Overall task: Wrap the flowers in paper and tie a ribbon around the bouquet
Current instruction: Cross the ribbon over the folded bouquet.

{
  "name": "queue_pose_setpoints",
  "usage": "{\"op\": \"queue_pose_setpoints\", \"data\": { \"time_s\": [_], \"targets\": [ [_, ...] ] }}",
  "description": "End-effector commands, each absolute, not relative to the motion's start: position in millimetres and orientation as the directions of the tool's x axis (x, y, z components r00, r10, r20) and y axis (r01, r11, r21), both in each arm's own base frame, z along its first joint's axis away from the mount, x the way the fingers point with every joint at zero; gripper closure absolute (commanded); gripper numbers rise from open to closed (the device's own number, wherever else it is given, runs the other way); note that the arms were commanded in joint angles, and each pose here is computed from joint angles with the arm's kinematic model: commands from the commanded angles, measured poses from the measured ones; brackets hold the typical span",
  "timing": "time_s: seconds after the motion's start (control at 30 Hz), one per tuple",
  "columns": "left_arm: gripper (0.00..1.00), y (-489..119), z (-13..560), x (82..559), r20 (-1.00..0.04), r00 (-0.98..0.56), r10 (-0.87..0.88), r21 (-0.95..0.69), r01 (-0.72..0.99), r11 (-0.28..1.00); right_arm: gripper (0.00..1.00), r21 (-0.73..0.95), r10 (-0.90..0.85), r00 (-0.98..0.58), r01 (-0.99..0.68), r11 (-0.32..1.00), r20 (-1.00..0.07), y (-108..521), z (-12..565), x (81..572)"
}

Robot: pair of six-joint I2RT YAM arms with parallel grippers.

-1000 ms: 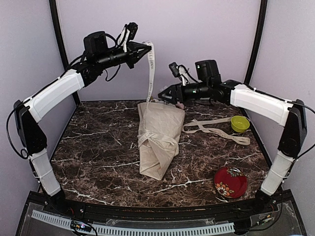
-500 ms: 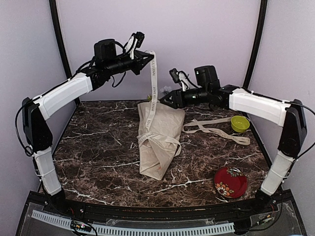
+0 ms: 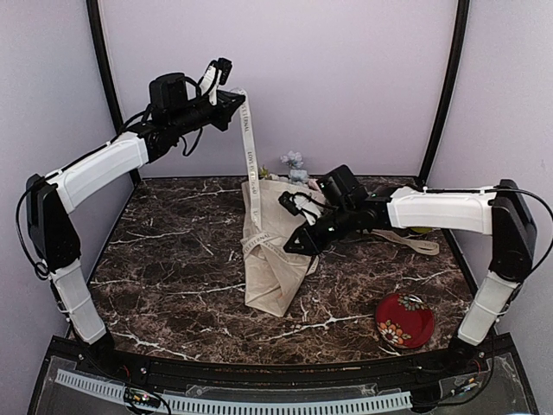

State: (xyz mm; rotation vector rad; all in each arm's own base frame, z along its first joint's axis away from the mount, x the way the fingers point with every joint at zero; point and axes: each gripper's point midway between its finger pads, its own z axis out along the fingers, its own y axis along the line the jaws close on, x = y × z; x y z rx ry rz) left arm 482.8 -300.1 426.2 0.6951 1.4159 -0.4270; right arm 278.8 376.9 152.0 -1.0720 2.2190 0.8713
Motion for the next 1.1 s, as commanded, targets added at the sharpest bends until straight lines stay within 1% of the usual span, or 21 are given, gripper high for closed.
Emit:
{"op": "queue_pose_setpoints", "data": {
  "time_s": [0.0,0.1,0.4,0.77,0.83,0.87,0.97,1.07],
  "targets": [
    [1.00,-297,452,468,-0.977,0.185,0.103,0.200,0.651,0.732,0.77,0.236,-0.587,-0.504,-0.848,0.475,-0.634,378,128,281],
    [1.00,-297,448,469,-0.978,0.175,0.109,0.199,0.652,0.731,0.72,0.219,-0.619,-0.483,-0.863,0.455,-0.620,389,122,282],
    [1.00,-300,439,470,-0.978,0.165,0.124,0.203,0.662,0.722,0.63,0.167,-0.660,-0.468,-0.868,0.467,-0.587,404,102,292],
    [1.00,-300,435,468,-0.977,0.164,0.135,0.211,0.666,0.715,0.62,0.060,-0.699,-0.465,-0.852,0.521,-0.543,405,79,315],
    [1.00,-300,436,468,-0.977,0.166,0.135,0.212,0.667,0.714,0.65,0.047,-0.703,-0.465,-0.849,0.526,-0.539,406,76,317],
    [1.00,-300,436,468,-0.977,0.166,0.134,0.212,0.669,0.712,0.67,0.043,-0.704,-0.465,-0.848,0.528,-0.537,406,74,318],
    [1.00,-300,435,467,-0.977,0.166,0.135,0.213,0.670,0.711,0.80,0.039,-0.701,-0.467,-0.845,0.533,-0.539,408,75,320],
    [1.00,-299,434,467,-0.976,0.167,0.141,0.217,0.665,0.714,0.98,0.050,-0.699,-0.460,-0.852,0.521,-0.547,409,79,316]
  ]
}}
